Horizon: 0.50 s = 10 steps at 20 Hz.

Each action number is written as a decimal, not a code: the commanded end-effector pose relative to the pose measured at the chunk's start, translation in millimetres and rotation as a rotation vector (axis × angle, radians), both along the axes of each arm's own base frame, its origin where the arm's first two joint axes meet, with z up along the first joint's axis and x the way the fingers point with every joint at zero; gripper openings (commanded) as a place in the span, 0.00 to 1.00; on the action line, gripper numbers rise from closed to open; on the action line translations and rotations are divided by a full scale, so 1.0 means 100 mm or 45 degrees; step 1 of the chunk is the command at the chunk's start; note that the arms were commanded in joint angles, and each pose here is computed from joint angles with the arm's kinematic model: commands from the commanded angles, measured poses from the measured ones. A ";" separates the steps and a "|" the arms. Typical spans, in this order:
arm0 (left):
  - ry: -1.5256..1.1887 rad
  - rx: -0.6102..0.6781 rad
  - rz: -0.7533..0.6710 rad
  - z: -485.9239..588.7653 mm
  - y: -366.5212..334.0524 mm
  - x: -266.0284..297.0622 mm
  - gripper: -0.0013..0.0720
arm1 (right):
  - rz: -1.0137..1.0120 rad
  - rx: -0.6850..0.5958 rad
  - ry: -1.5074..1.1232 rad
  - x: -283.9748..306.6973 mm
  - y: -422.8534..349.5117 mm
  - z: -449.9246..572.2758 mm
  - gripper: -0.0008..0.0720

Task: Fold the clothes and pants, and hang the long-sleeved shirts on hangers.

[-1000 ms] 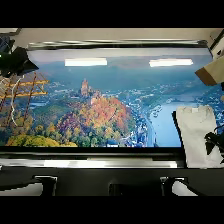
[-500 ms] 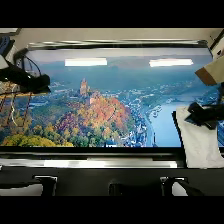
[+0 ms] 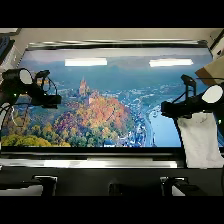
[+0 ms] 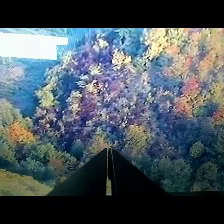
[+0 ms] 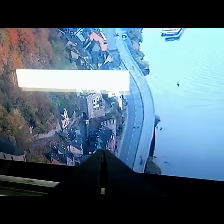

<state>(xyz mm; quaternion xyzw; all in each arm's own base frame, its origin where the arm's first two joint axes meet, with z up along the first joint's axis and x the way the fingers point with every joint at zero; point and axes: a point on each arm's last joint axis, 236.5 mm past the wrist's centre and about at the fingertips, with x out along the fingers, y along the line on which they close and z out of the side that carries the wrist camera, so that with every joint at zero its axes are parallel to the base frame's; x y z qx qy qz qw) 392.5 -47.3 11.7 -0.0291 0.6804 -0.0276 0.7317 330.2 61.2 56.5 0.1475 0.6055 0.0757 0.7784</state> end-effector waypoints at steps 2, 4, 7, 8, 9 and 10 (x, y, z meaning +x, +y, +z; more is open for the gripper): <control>0.015 0.012 -0.007 -0.04 0.01 -0.03 0.07 | 0.023 -0.018 -0.010 0.00 0.03 0.00 0.07; 0.015 0.012 -0.006 -0.04 0.01 -0.03 0.07 | 0.023 -0.018 -0.010 0.00 0.03 0.00 0.07; 0.015 0.012 -0.007 -0.04 0.01 -0.03 0.07 | 0.023 -0.018 -0.010 0.00 0.03 0.00 0.07; 0.015 0.011 -0.006 -0.04 0.01 -0.03 0.07 | 0.023 -0.018 -0.010 0.00 0.03 0.00 0.07; 0.016 0.012 -0.006 -0.04 0.01 -0.03 0.07 | 0.023 -0.018 -0.010 0.00 0.03 0.00 0.07; 0.015 0.012 -0.006 -0.04 0.01 -0.03 0.07 | 0.023 -0.018 -0.010 0.00 0.03 0.00 0.07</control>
